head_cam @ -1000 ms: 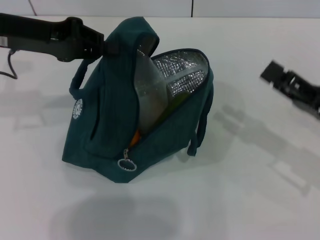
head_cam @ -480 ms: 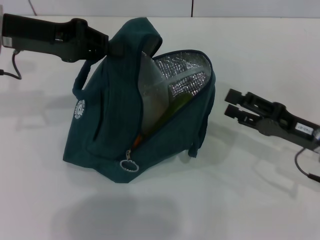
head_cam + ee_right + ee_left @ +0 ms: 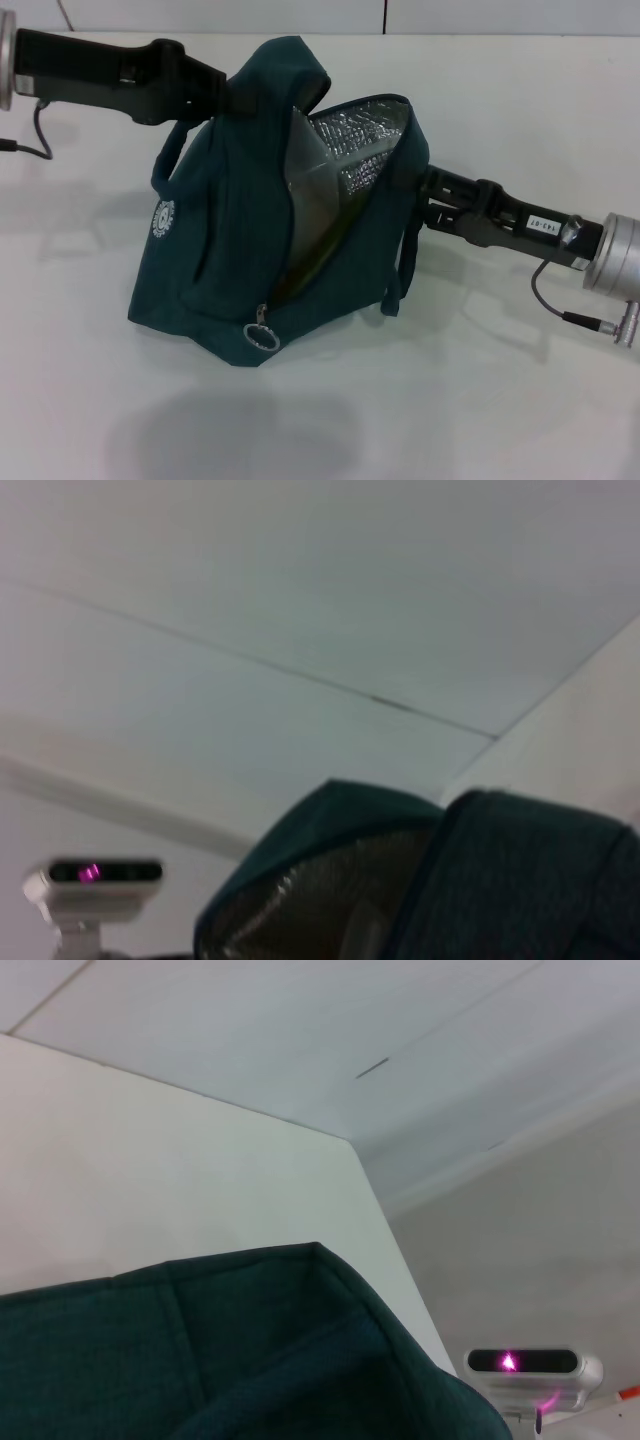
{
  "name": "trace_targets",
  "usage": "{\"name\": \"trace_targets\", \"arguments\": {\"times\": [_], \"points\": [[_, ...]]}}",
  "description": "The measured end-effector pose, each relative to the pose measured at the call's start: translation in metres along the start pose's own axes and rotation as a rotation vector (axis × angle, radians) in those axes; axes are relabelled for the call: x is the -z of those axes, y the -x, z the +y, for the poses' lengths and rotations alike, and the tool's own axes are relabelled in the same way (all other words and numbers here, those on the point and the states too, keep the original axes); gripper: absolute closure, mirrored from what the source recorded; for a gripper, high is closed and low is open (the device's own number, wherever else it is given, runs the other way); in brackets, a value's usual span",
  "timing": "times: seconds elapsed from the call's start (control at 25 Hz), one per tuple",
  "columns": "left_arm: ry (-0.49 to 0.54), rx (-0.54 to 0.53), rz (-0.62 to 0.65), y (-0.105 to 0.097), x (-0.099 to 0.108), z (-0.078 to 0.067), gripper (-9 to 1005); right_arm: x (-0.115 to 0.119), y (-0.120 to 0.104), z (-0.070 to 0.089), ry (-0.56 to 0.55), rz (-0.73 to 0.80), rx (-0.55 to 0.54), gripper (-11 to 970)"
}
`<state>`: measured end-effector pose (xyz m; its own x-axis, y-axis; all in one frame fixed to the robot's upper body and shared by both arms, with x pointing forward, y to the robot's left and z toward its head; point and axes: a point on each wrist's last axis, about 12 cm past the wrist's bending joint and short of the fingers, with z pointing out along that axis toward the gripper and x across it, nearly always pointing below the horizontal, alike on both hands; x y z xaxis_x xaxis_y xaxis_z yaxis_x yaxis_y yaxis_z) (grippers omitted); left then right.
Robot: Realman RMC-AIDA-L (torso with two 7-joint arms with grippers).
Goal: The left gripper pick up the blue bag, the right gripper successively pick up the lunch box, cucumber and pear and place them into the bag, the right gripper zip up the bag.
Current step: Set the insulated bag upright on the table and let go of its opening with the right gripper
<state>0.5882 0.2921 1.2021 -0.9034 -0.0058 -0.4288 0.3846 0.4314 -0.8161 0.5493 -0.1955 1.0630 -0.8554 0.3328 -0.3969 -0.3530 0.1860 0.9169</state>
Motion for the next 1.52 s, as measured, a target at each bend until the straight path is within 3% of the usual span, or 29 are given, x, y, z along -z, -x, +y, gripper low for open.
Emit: {"name": "trace_targets", "arguments": {"times": [0.44,0.56,0.96,1.52], "points": [[-0.002,0.005,0.003,-0.003,-0.001,0.001,946,0.008,-0.002,-0.002,0.000,-0.027,0.120,154],[-0.002,0.002,0.005,-0.002,-0.001,0.001,946,0.009,-0.002,-0.002,-0.001,-0.027,0.126,394],[-0.002,-0.004,0.007,-0.002,-0.002,0.001,946,0.010,0.000,-0.004,-0.016,-0.037,0.149,820],[-0.028,-0.001,0.028,-0.004,-0.008,-0.002,946,0.026,0.009,0.001,0.019,-0.093,0.267,908]]}}
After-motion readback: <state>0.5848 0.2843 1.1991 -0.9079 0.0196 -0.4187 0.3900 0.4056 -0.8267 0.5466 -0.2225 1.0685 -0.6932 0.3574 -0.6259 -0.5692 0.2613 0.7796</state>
